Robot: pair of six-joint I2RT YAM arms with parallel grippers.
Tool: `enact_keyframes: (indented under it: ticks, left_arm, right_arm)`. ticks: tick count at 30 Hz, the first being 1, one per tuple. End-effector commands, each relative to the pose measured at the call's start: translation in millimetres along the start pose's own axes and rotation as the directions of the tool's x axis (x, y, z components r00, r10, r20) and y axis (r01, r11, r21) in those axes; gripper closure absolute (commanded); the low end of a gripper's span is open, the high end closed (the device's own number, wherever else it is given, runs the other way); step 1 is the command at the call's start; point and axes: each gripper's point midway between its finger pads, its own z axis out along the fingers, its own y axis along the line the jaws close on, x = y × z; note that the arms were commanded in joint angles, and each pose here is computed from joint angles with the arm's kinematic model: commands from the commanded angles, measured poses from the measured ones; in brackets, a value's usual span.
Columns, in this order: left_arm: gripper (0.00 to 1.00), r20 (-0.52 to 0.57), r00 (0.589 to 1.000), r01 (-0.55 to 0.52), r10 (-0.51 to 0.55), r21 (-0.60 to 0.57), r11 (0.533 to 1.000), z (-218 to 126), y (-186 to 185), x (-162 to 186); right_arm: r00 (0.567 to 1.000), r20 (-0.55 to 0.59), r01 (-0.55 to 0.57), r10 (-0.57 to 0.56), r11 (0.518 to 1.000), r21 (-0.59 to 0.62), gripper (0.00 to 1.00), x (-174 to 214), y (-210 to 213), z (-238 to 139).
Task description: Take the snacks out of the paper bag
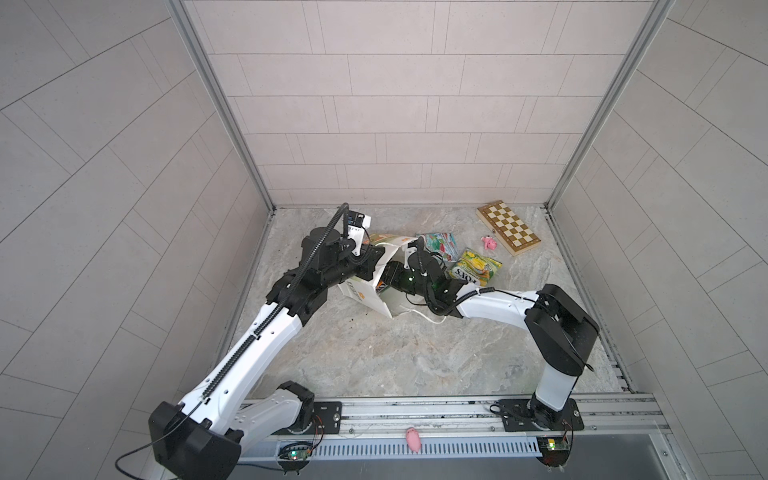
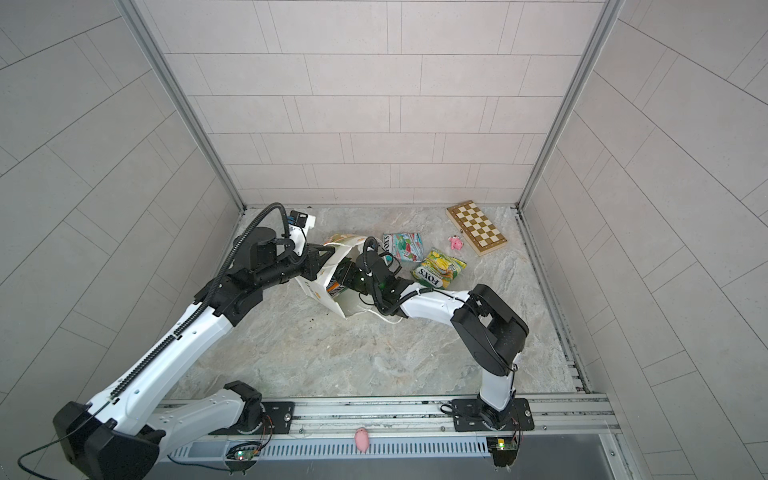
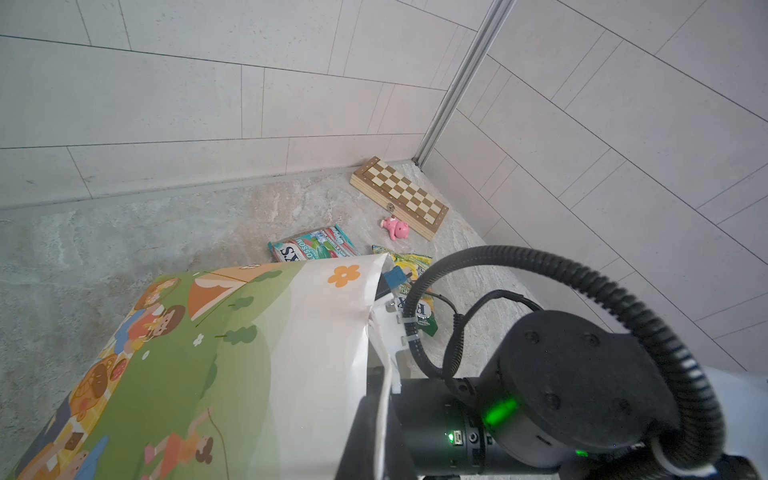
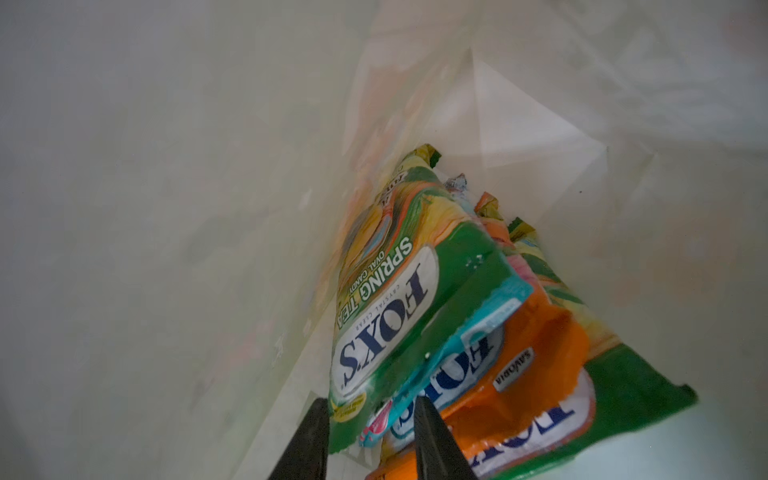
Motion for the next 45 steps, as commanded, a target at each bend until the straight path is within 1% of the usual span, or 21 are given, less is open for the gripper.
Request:
enact_keyframes:
  ticks: [1,11,17,24,26,28,29,31,32,41,45]
  left_arm:
    - [1.0,-0.002,0.999,-0.034,0.034,0.029,0.999,-3,-6,-4]
    - [1.0,-0.002,0.999,-0.038,0.038,0.033,0.999,-3,-7,-4]
    - [1.0,-0.001,0.999,-0.037,0.038,0.03,0.999,-3,-6,-4]
    - [1.0,0.002,0.999,-0.038,0.038,0.026,0.999,-4,-6,-5]
    - [1.0,0.003,0.999,-0.038,0.038,0.023,0.999,-4,-5,-5]
    - [1.0,0.007,0.999,-0.04,0.039,0.017,0.999,-5,-4,-5]
    - [1.0,0.009,0.999,-0.042,0.042,0.013,0.999,-6,-4,-6]
    - [1.0,0.012,0.999,-0.044,0.044,0.002,0.999,-6,-2,-6]
    - [1.0,0.012,0.999,-0.043,0.043,-0.006,0.999,-7,-1,-6]
    - [1.0,0.0,1.0,-0.027,0.028,-0.109,0.994,-8,18,-3]
    - [1.0,-0.011,1.0,-0.022,0.021,-0.128,0.992,-6,22,-1]
  right_arm:
    - [0.999,0.03,-0.036,0.038,0.999,-0.039,0.64,-7,13,6]
    - [0.999,0.013,-0.04,0.041,0.999,-0.025,0.64,-5,8,21]
    - [0.998,0.018,-0.064,0.064,0.998,0.004,0.64,-6,0,31]
    - [0.996,0.023,-0.089,0.087,0.993,0.079,0.66,-6,-15,39]
    - [0.996,0.023,-0.088,0.086,0.991,0.1,0.69,-6,-19,39]
    - [0.996,0.011,-0.091,0.091,0.987,0.131,0.76,-5,-25,40]
    - [0.996,0.009,-0.089,0.089,0.987,0.136,0.82,-5,-26,41]
    - [0.997,0.009,-0.082,0.082,0.986,0.144,0.96,-4,-27,40]
    - [0.997,0.013,-0.079,0.078,0.987,0.14,1.0,-6,-26,38]
    - [0.999,0.033,0.03,-0.033,0.995,0.091,1.0,-15,-7,16]
    - [0.996,0.036,0.074,-0.077,0.995,0.064,1.0,-20,2,6]
